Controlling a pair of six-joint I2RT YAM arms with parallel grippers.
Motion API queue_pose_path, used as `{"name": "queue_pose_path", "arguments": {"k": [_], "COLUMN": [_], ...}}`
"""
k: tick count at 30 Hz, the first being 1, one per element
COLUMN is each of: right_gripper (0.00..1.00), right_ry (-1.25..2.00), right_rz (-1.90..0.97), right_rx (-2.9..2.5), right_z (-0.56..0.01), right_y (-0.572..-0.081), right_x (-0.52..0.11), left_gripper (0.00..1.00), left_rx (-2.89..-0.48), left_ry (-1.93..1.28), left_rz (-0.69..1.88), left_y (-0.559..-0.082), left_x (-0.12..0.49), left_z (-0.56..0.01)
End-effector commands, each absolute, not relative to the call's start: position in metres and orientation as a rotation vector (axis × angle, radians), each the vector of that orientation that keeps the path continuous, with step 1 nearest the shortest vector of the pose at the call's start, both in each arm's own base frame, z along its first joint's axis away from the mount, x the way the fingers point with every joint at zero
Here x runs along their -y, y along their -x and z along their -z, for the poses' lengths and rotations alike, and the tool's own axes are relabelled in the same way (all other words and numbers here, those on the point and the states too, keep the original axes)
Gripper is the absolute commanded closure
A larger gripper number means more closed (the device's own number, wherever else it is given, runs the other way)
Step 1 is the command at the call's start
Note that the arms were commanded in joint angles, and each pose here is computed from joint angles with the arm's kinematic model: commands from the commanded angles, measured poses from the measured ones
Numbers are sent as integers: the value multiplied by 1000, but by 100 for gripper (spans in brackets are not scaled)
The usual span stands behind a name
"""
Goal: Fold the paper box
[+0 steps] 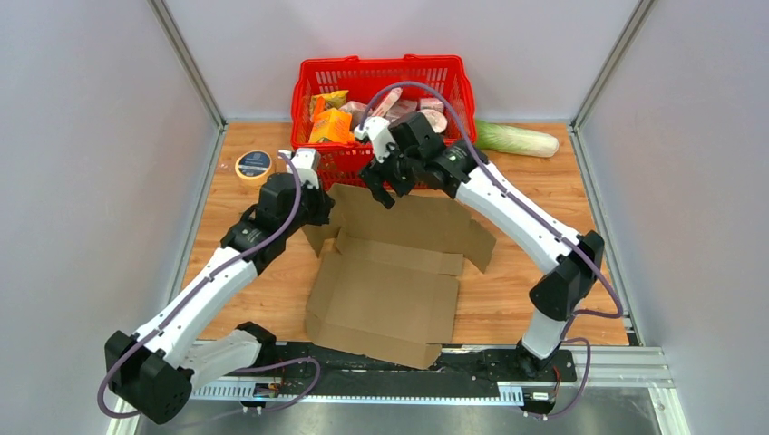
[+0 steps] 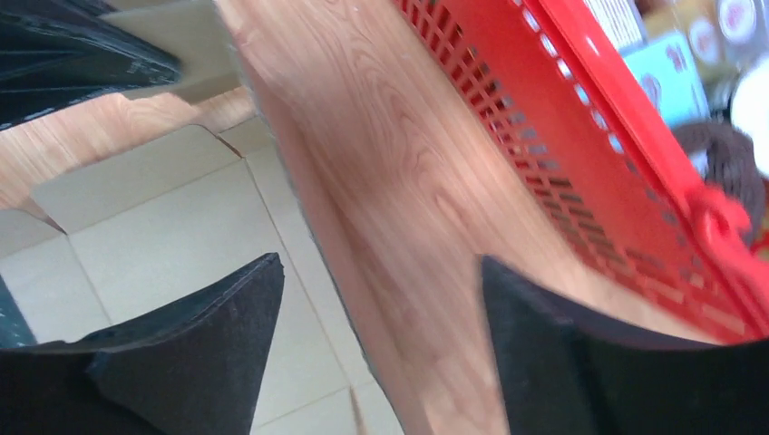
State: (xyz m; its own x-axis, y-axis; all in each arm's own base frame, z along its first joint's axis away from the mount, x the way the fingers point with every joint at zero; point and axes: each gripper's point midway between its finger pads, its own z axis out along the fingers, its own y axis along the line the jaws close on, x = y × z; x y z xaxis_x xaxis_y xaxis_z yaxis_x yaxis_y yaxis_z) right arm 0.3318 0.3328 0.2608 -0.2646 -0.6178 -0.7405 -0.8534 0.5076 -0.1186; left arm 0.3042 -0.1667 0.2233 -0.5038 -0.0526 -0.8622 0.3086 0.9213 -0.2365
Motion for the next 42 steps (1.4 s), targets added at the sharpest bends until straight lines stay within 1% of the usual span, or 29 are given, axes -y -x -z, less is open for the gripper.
{"name": "queue_pose_path", "arguments": {"k": [1,2,3,4,5,6,7,9,11,13,16,17,20,21,24,28,31,34,35,38,41,42], "right_gripper": [7,0,0,0,0,0,0,0,0,0,0,1,6,6,12,14,15,21,25,30,37,38], "right_ry": [485,369,294,145,109,40,-195,-430,-609,-712,-936,-1043,-1176,-1256,-1368,-1427,-1429,-1456,-1476,-1475,-1468,-1460], "right_rz": [-401,-421,-440,-539,-612,-693,-818,-919,-1095,-1114,-1059,-1059,-1013,-1008,-981,-939,-952,-941,-951,-985,-1000,-1019], "right_rx": [-2137,-2167,-2215,-2228,-2276,-2252,-2263,-2326,-2362,-2328,-2263,-2225,-2161,-2155,-2135,-2114,-2104,-2103,-2108,-2115,-2118,-2113], "right_z": [-325,-329,-326,-337,-327,-332,-335,-320,-319,-317,-311,-309,-293,-284,-266,-253,-257,-251,-249,-245,-244,-247], "right_y": [-317,-312,-302,-290,-278,-274,-269,-252,-239,-241,-252,-258,-277,-283,-295,-311,-318,-322,-322,-321,-321,-322], "right_x": [-285,-278,-272,-271,-277,-283,-290,-295,-313,-315,-308,-305,-298,-298,-293,-294,-296,-296,-297,-302,-303,-305], "left_gripper": [100,100,100,100,100,100,100,100,100,100,100,100,100,100,100,100,100,100,100,100,100,100], "left_rx": [-1924,-1925,-1927,-1927,-1928,-1932,-1935,-1932,-1925,-1927,-1931,-1928,-1920,-1918,-1907,-1909,-1909,-1905,-1899,-1908,-1907,-1911], "left_ry": [-21,1,15,23,32,33,34,36,40,29,8,-5,-45,-49,-63,-64,-60,-49,-51,-52,-54,-53], "left_rz": [483,492,486,489,493,494,494,494,494,501,514,514,521,523,531,550,594,617,620,607,606,606], "left_y": [-305,-304,-304,-304,-304,-304,-304,-304,-303,-303,-302,-301,-296,-295,-291,-286,-283,-281,-281,-282,-282,-282], "left_x": [158,158,157,157,157,157,157,158,158,160,163,164,167,167,167,168,173,176,176,175,175,175], "left_z": [-246,-242,-241,-240,-240,-238,-238,-239,-239,-238,-237,-238,-240,-239,-237,-229,-227,-226,-228,-225,-226,-224]}}
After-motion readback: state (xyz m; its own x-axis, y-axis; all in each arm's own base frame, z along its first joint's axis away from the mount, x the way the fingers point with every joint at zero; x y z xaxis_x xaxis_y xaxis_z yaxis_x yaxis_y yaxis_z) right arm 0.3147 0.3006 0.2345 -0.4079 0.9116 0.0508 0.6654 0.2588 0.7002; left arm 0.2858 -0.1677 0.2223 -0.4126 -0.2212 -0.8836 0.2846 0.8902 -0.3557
